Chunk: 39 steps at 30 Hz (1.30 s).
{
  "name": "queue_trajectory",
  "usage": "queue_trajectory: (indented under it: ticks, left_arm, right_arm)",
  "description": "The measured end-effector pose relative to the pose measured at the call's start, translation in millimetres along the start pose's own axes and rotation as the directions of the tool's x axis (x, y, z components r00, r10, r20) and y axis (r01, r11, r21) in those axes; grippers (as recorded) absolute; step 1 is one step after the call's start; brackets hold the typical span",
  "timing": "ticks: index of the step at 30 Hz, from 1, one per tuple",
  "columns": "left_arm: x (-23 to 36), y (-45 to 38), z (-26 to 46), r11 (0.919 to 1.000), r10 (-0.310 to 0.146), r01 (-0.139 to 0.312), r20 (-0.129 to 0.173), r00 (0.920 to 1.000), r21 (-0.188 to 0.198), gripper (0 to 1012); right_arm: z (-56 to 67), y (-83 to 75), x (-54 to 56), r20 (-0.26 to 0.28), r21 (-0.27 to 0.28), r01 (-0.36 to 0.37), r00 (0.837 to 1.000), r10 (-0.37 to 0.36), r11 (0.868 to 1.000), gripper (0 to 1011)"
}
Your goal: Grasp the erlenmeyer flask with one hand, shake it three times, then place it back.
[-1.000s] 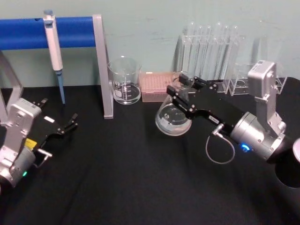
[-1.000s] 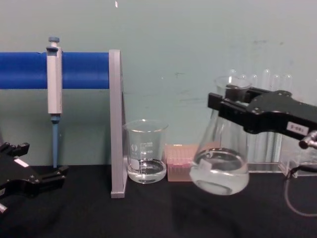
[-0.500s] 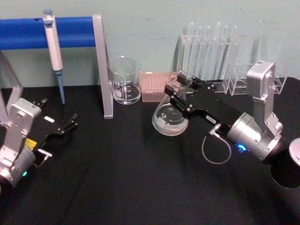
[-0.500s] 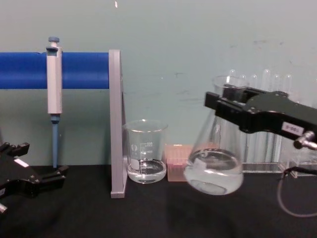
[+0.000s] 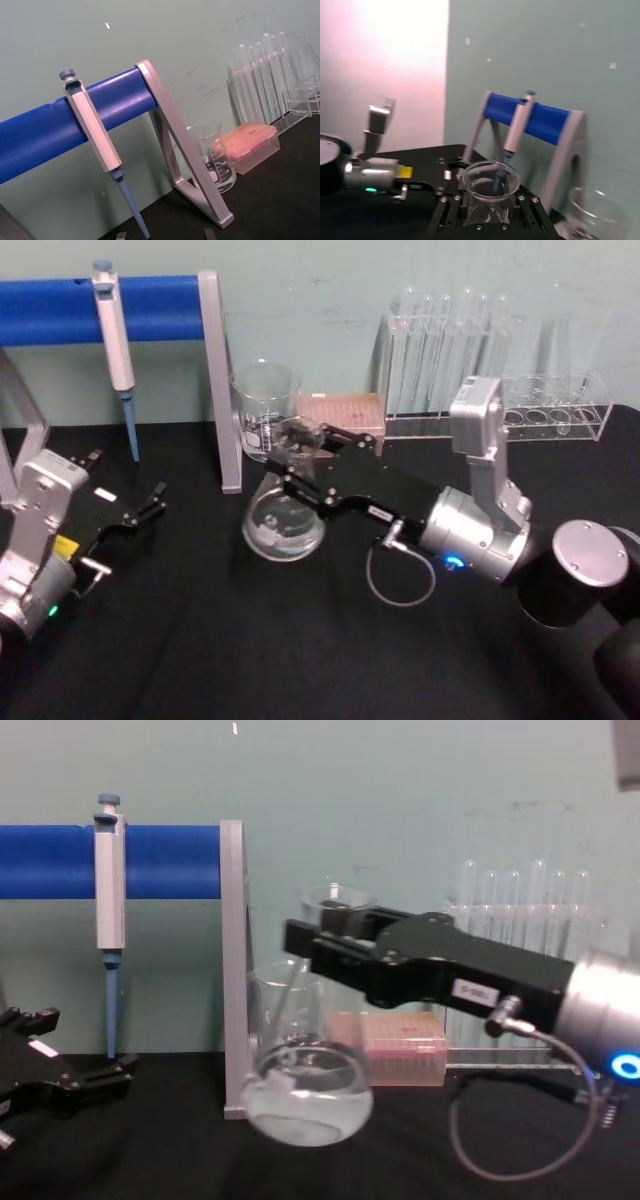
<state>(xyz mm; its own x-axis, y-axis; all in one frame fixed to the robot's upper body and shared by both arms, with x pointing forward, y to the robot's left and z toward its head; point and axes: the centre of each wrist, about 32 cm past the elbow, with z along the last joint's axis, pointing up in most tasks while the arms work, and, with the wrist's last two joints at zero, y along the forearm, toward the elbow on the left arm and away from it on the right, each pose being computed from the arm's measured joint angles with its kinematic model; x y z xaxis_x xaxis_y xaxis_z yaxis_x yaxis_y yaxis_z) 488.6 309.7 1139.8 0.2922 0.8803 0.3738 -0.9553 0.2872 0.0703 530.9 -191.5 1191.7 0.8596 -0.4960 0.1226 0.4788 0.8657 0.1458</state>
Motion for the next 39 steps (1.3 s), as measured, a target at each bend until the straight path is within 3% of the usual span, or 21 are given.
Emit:
queue_trajectory:
  ticks: [8, 19, 24, 30, 34, 38, 39]
  left_arm:
    - [0.0, 0.0, 0.0, 1.0, 0.0, 0.0, 0.0, 1.0, 0.0, 1001]
    - [0.0, 0.0, 0.0, 1.0, 0.0, 0.0, 0.0, 1.0, 0.0, 1001]
    - [0.0, 0.0, 0.0, 1.0, 0.0, 0.0, 0.0, 1.0, 0.0, 1000]
    - [0.0, 0.0, 0.0, 1.0, 0.0, 0.0, 0.0, 1.0, 0.0, 1001]
    - [0.0, 0.0, 0.0, 1.0, 0.0, 0.0, 0.0, 1.0, 0.0, 1001]
    - [-0.1, 0.0, 0.0, 1.0, 0.0, 0.0, 0.0, 1.0, 0.0, 1001]
    - [0.0, 0.0, 0.0, 1.0, 0.0, 0.0, 0.0, 1.0, 0.0, 1001]
  right_arm:
    - [-3.3, 16.4, -5.8, -0.019, 0.005, -0.089, 0.996, 0.089, 0.996, 450]
    - [-4.0, 17.7, -6.0, -0.021, 0.009, -0.09, 0.996, 0.09, 0.996, 450]
    - [-3.1, 9.8, -5.5, -0.006, 0.012, -0.033, 0.999, 0.033, 0.999, 449]
    - [2.0, -10.4, -3.9, 0.03, 0.009, 0.088, 0.996, -0.089, 0.996, 450]
    - [6.8, -27.2, -2.5, 0.055, 0.007, 0.177, 0.983, -0.177, 0.984, 450]
    - [11.7, -47.0, -1.6, 0.081, 0.003, 0.268, 0.96, -0.267, 0.963, 450]
    - [14.3, -55.4, -1.3, 0.092, 0.004, 0.305, 0.948, -0.304, 0.952, 450]
